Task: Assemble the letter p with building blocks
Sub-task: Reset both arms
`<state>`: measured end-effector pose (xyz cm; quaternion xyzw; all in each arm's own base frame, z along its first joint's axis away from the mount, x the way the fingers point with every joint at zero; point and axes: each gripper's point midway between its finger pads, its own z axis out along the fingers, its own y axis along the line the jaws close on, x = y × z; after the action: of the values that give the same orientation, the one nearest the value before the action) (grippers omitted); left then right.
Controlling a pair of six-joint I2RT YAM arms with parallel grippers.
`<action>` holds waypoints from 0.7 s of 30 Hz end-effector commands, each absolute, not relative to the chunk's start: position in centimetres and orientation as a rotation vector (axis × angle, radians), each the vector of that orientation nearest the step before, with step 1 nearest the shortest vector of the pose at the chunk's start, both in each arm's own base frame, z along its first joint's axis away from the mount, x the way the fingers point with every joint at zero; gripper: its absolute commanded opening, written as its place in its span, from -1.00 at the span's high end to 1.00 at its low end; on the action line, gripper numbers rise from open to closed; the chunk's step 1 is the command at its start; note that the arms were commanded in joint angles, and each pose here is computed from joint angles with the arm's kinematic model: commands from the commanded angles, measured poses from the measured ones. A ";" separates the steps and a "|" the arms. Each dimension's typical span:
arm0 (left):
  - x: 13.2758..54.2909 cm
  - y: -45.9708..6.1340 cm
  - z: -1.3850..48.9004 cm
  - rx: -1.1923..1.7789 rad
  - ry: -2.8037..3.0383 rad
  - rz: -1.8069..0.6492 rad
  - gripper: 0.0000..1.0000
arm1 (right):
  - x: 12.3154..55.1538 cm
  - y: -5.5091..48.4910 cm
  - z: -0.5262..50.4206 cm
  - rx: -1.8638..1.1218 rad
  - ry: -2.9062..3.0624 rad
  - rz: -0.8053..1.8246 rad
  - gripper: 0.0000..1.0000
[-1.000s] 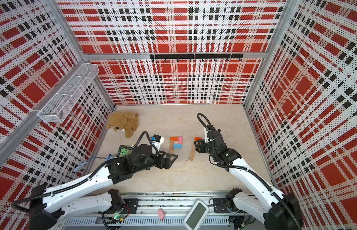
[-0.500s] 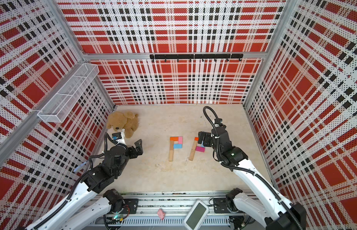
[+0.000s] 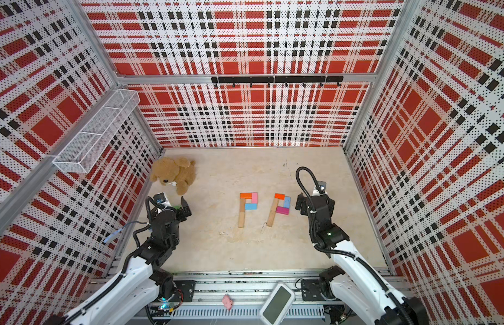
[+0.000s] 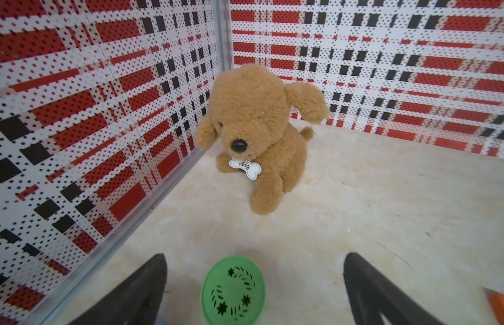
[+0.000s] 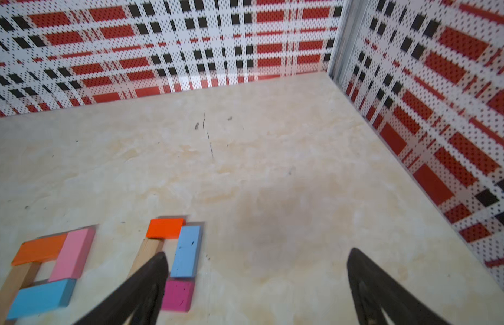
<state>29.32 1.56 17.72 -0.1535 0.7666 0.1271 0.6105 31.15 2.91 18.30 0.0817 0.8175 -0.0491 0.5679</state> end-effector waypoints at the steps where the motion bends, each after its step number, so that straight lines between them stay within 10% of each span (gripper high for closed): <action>1: 31.2 1.6 19.3 -0.348 1.701 0.311 -0.99 | 32.6 1.1 21.9 0.212 1.702 -0.134 -1.00; 21: 38.0 1.3 14.0 -0.145 1.667 0.284 -0.99 | 38.1 -2.1 13.9 0.111 1.714 -0.169 -1.00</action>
<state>37.12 1.17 11.97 -0.0554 0.7614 0.1807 0.6202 36.59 -3.03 11.06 0.0683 0.7988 -0.1008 0.5891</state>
